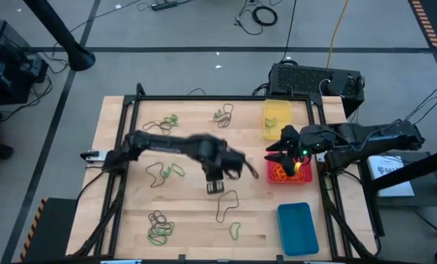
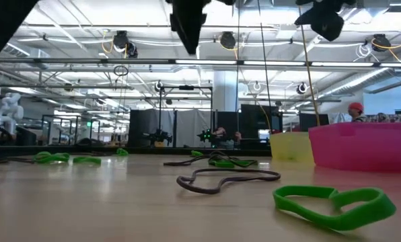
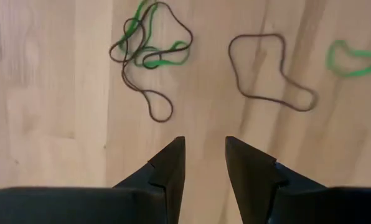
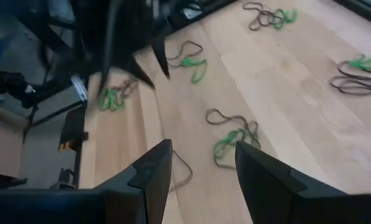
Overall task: Sort rubber bands into baskets
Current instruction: Put the green rubber band into the yellow bin
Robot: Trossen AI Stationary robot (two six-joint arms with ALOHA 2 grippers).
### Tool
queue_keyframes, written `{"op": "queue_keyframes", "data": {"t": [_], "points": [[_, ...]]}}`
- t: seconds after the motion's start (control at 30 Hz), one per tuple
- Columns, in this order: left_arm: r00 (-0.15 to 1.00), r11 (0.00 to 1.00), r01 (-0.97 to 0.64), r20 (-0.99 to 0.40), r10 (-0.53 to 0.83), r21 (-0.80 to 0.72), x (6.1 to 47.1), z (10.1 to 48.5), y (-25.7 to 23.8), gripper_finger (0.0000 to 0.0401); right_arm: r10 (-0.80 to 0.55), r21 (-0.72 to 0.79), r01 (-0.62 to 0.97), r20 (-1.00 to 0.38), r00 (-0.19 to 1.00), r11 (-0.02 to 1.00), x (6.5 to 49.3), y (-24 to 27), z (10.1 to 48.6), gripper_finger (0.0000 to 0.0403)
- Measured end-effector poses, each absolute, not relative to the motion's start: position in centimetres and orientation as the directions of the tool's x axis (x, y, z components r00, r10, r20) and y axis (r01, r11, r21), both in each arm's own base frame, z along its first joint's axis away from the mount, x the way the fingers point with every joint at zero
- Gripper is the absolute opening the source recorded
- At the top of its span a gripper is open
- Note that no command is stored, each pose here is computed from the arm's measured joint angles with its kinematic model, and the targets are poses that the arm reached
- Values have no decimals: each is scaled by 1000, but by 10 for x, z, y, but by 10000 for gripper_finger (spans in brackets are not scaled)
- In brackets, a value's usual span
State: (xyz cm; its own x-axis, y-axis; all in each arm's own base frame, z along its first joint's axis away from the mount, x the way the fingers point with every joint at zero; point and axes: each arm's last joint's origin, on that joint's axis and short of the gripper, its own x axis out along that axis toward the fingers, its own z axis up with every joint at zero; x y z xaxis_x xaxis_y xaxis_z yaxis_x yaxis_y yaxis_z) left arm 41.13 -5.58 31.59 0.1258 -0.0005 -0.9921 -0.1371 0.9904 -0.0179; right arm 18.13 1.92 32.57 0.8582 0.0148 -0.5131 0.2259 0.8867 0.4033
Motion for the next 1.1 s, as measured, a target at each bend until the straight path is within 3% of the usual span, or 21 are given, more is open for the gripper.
{"op": "queue_keyframes", "data": {"t": [0.17, 0.4, 0.77, 1.1], "points": [[87, 987, 33, -984, 156, 160, 400, 300, -91, 122, 21, 448, 237, -499, 866, 862, 198, 21, 322, 169], [-157, 958, 98, -946, 284, 271, 344, 243, -79, 122, 31, 522, 273, -500, 865, 808, 226, 26, 310, 169], [-167, 968, 38, -954, 250, 247, 270, 146, -55, 122, 66, 563, 190, -402, 913, 804, 264, 39, 299, 169], [-112, 960, 43, -953, 281, 278, 267, 130, -54, 122, 62, 563, 185, -391, 918, 805, 268, 39, 298, 169]]}}
